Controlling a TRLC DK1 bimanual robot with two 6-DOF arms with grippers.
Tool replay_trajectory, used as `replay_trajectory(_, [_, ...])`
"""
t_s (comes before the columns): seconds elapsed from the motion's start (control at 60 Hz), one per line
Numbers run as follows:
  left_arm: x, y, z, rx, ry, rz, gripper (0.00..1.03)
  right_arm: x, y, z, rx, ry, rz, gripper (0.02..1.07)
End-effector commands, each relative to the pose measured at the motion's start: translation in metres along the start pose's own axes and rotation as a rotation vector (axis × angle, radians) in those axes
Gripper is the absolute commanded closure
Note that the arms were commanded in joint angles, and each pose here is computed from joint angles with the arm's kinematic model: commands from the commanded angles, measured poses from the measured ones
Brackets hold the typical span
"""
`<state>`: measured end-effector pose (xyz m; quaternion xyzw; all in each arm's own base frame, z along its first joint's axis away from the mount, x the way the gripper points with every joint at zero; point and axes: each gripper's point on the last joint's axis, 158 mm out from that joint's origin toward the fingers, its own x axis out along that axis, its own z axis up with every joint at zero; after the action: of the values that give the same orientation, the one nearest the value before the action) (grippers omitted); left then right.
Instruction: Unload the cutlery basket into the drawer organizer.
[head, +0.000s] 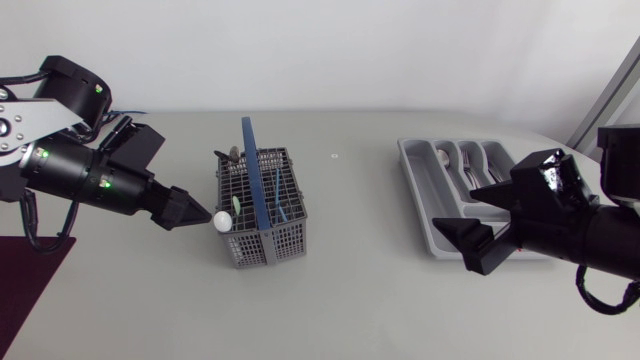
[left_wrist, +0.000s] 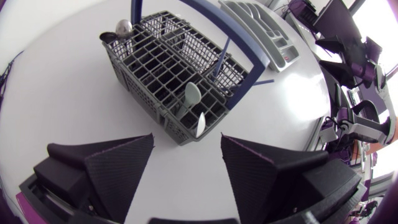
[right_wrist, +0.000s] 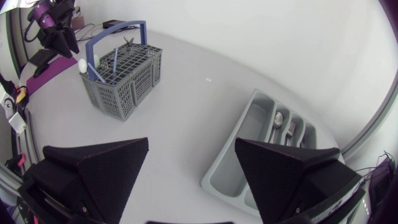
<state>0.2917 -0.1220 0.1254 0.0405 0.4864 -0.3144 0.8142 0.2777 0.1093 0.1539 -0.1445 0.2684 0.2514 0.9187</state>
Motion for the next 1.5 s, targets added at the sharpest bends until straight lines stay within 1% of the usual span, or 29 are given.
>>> replay_trajectory(0.0, [0.002, -0.006, 0.012, 0.052, -0.019, -0.028, 0.23, 0.002, 0.008, 0.005, -0.033, -0.003, 0.028, 0.07])
replay_trajectory(0.033, [0.002, -0.009, 0.012, 0.059, -0.019, -0.036, 0.25, 0.003, 0.008, 0.006, -0.036, -0.003, 0.030, 0.07])
replay_trajectory(0.117, [0.006, -0.014, 0.014, 0.075, -0.023, -0.065, 0.36, 0.005, 0.011, 0.006, -0.042, -0.001, 0.038, 0.07])
replay_trajectory(0.167, [0.008, -0.014, 0.016, 0.082, -0.026, -0.069, 0.40, 0.006, 0.014, 0.008, -0.047, -0.002, 0.047, 0.07])
replay_trajectory(0.2, [0.012, -0.012, 0.017, 0.081, -0.024, -0.072, 0.45, 0.006, 0.016, 0.009, -0.048, -0.003, 0.053, 0.07])
replay_trajectory(0.217, [0.013, -0.012, 0.017, 0.081, -0.023, -0.072, 0.46, 0.006, 0.017, 0.009, -0.050, -0.004, 0.054, 0.07])
replay_trajectory(0.233, [0.016, -0.010, 0.017, 0.080, -0.018, -0.076, 0.50, 0.006, 0.017, 0.010, -0.050, -0.005, 0.056, 0.07])
replay_trajectory(0.283, [0.019, -0.012, 0.017, 0.077, -0.013, -0.095, 0.55, 0.006, 0.019, 0.011, -0.053, -0.007, 0.061, 0.07])
replay_trajectory(0.3, [0.020, -0.012, 0.017, 0.077, -0.013, -0.103, 0.58, 0.006, 0.019, 0.011, -0.052, -0.007, 0.061, 0.07])
replay_trajectory(0.367, [0.022, -0.014, 0.016, 0.077, -0.011, -0.124, 0.64, 0.007, 0.020, 0.010, -0.053, -0.007, 0.060, 0.07])
replay_trajectory(0.5, [0.025, -0.017, 0.015, 0.083, -0.003, -0.137, 0.66, 0.009, 0.020, 0.009, -0.053, -0.005, 0.059, 0.07])
replay_trajectory(0.55, [0.025, -0.018, 0.015, 0.086, -0.004, -0.146, 0.70, 0.009, 0.019, 0.009, -0.054, -0.005, 0.059, 0.07])
replay_trajectory(0.6, [0.026, -0.019, 0.015, 0.089, -0.004, -0.149, 0.70, 0.009, 0.020, 0.009, -0.054, -0.005, 0.061, 0.07])
replay_trajectory(0.783, [0.035, -0.015, 0.011, 0.078, 0.028, -0.160, 0.79, 0.010, 0.020, 0.007, -0.052, -0.003, 0.061, 0.07])
replay_trajectory(1.05, [0.041, -0.015, 0.004, 0.102, 0.060, -0.174, 0.86, 0.011, 0.021, 0.003, -0.051, 0.001, 0.061, 0.07])
replay_trajectory(1.217, [0.032, -0.022, 0.010, 0.106, 0.036, -0.201, 0.89, 0.010, 0.021, 0.002, -0.051, 0.000, 0.060, 0.07])
replay_trajectory(1.3, [0.020, -0.027, 0.016, 0.099, 0.008, -0.240, 0.89, 0.010, 0.021, 0.001, -0.051, 0.001, 0.061, 0.07])
replay_trajectory(1.483, [-0.001, -0.036, 0.028, 0.098, -0.039, -0.270, 0.89, 0.008, 0.022, 0.003, -0.054, -0.003, 0.061, 0.07])
